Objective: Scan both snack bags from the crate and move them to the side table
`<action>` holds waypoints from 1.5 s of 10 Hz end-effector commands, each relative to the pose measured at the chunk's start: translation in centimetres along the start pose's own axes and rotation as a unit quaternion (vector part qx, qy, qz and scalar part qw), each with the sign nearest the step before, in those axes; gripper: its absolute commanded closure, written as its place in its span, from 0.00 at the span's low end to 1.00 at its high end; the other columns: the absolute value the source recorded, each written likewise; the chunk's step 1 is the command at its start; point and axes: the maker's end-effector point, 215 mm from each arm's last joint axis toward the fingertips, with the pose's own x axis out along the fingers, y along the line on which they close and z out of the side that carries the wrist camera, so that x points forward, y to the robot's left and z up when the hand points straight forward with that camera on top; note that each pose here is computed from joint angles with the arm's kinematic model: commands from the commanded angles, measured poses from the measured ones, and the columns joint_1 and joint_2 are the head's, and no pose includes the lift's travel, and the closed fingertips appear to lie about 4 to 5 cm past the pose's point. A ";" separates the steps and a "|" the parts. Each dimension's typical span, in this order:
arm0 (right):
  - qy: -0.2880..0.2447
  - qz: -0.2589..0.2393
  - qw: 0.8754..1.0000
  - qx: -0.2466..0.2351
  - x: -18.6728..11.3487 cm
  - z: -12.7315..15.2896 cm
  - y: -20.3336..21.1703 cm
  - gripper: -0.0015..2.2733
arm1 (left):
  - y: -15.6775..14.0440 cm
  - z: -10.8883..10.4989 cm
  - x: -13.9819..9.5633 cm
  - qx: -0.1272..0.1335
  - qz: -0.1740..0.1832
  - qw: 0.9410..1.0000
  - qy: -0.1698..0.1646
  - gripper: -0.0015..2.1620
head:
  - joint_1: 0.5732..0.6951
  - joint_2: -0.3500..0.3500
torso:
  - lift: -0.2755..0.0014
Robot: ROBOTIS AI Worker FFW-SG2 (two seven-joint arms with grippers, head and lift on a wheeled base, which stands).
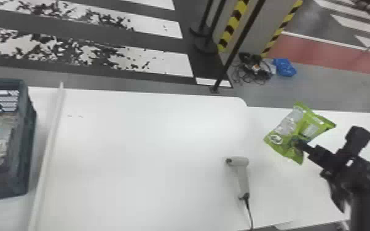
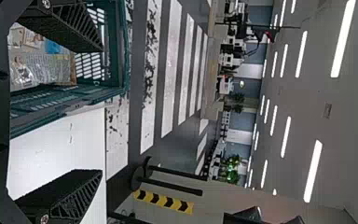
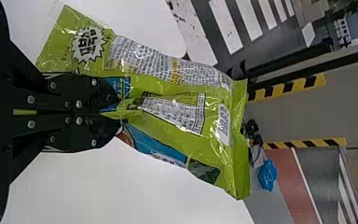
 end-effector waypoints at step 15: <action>0.044 -0.154 0.984 -0.078 -1.8 -7.4 -3.4 0.02 | -1.3 1.7 0.1 0.002 -0.010 1.000 -0.026 0.03 | 1.00 0.00 | 0.89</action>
